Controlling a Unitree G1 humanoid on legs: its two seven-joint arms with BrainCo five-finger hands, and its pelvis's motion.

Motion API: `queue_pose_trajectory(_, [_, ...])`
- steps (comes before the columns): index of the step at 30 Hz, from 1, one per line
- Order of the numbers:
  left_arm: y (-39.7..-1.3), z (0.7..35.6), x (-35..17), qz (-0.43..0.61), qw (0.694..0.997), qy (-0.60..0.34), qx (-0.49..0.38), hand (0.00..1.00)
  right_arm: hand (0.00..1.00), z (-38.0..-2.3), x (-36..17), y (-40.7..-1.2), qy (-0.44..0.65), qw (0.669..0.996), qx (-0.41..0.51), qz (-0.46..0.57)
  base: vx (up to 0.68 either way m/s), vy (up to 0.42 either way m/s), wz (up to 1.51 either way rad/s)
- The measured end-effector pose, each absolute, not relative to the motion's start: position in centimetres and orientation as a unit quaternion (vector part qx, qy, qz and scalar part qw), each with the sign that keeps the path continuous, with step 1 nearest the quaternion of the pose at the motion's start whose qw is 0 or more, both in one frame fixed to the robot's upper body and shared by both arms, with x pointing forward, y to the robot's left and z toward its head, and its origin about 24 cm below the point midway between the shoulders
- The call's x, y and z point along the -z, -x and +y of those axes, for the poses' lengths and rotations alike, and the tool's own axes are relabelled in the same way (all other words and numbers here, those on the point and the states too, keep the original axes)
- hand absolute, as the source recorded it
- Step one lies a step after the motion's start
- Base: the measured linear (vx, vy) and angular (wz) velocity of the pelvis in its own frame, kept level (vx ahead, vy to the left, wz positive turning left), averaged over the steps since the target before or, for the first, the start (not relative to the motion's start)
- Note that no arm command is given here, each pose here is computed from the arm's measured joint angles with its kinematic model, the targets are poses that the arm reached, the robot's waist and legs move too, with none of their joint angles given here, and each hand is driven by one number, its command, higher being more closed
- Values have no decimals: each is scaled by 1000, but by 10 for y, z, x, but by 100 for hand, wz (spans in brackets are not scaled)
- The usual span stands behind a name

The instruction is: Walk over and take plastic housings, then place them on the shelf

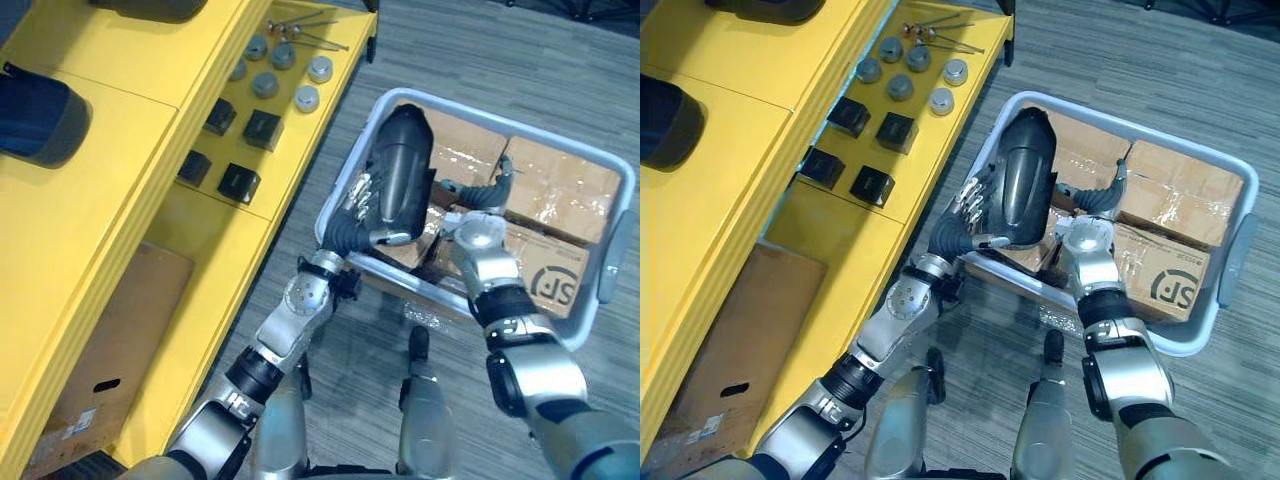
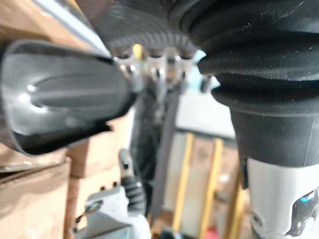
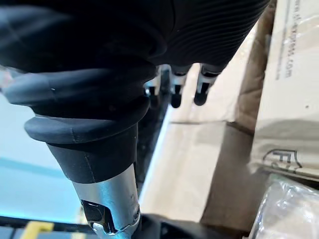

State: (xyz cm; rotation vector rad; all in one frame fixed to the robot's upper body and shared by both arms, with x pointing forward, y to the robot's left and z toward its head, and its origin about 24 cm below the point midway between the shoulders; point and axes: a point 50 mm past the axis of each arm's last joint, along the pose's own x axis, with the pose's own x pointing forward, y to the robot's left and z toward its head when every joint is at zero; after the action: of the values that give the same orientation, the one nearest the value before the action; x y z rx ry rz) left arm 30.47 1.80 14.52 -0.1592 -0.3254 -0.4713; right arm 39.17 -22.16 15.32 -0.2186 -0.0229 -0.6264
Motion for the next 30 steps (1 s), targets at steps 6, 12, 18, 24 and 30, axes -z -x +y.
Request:
queue_pose_trajectory(6, [-305,14,-144,-156,952,103,241,0,0,-241,-171,-396,152,931,332,-11,11,31,12])
queue_pose_trajectory(12, [-310,7,-143,-150,951,97,253,0,0,-254,-177,-398,213,916,341,9,-1,48,11])
queue_pose_trajectory(18, [-310,5,-150,-166,943,120,261,0,100,-252,-176,-403,269,914,300,35,-25,52,8])
queue_pose_trajectory(24, [-315,5,-151,-167,947,128,242,0,100,-257,-172,-403,328,897,285,79,-5,14,0])
queue_pose_trajectory(30, [-317,3,-159,-182,945,156,223,0,100,-267,-173,-400,366,877,292,109,12,21,4])
